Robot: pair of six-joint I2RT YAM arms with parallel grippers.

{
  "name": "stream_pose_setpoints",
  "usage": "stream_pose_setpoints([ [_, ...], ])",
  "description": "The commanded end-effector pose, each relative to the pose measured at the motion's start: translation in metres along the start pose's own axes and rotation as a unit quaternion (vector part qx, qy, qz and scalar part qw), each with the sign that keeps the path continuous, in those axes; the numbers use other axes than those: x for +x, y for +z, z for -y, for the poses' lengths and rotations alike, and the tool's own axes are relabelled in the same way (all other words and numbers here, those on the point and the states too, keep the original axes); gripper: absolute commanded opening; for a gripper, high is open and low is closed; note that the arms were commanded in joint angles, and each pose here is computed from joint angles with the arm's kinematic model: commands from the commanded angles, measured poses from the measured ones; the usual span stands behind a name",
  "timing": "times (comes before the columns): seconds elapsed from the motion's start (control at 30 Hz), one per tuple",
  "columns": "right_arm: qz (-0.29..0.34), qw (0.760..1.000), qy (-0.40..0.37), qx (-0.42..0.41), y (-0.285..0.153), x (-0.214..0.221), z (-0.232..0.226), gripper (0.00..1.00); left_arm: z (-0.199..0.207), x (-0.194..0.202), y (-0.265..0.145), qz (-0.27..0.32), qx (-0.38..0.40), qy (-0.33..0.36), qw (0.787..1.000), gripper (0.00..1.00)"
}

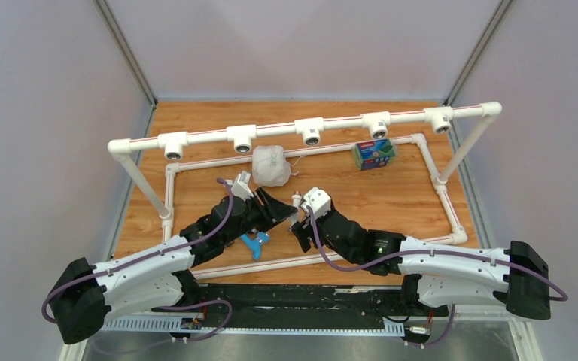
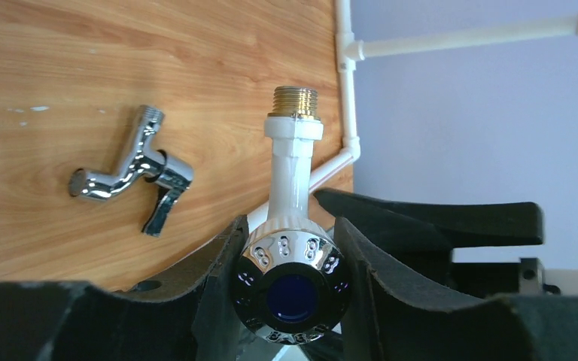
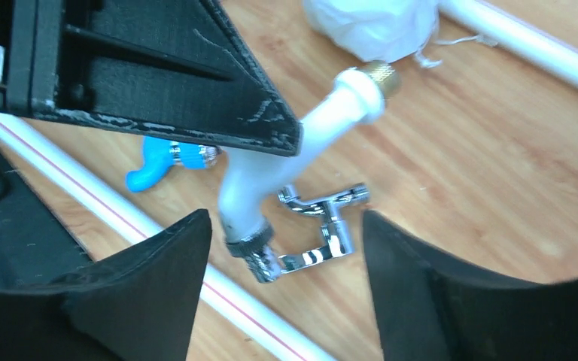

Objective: Install the water faucets

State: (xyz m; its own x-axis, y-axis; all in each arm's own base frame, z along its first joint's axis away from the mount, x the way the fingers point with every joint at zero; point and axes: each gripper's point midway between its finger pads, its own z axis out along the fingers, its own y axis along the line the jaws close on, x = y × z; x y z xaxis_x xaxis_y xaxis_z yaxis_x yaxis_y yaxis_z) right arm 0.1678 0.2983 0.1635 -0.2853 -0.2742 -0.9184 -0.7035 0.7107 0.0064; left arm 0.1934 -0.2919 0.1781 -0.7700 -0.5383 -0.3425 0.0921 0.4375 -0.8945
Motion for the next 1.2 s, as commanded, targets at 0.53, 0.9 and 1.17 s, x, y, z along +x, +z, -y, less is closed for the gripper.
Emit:
stream_pose_setpoints([
  [0.53, 0.037, 0.983, -0.156, 0.089, 0.020, -0.019, -0.036, 0.89, -0.009, -0.021, -0.015, 0.049, -0.071, -0.062, 0.994, 0.00],
  [0.9, 0.064, 0.968, -0.206, 0.129, 0.043, -0.020, -0.038, 0.77, -0.006, -0.023, -0.024, 0.053, -0.062, -0.072, 0.994, 0.00],
  [1.17, 0.069, 0.961, -0.227, 0.139, 0.053, -0.016, -0.039, 0.45, -0.005, -0.027, -0.032, 0.066, -0.052, -0.070, 0.994, 0.11],
])
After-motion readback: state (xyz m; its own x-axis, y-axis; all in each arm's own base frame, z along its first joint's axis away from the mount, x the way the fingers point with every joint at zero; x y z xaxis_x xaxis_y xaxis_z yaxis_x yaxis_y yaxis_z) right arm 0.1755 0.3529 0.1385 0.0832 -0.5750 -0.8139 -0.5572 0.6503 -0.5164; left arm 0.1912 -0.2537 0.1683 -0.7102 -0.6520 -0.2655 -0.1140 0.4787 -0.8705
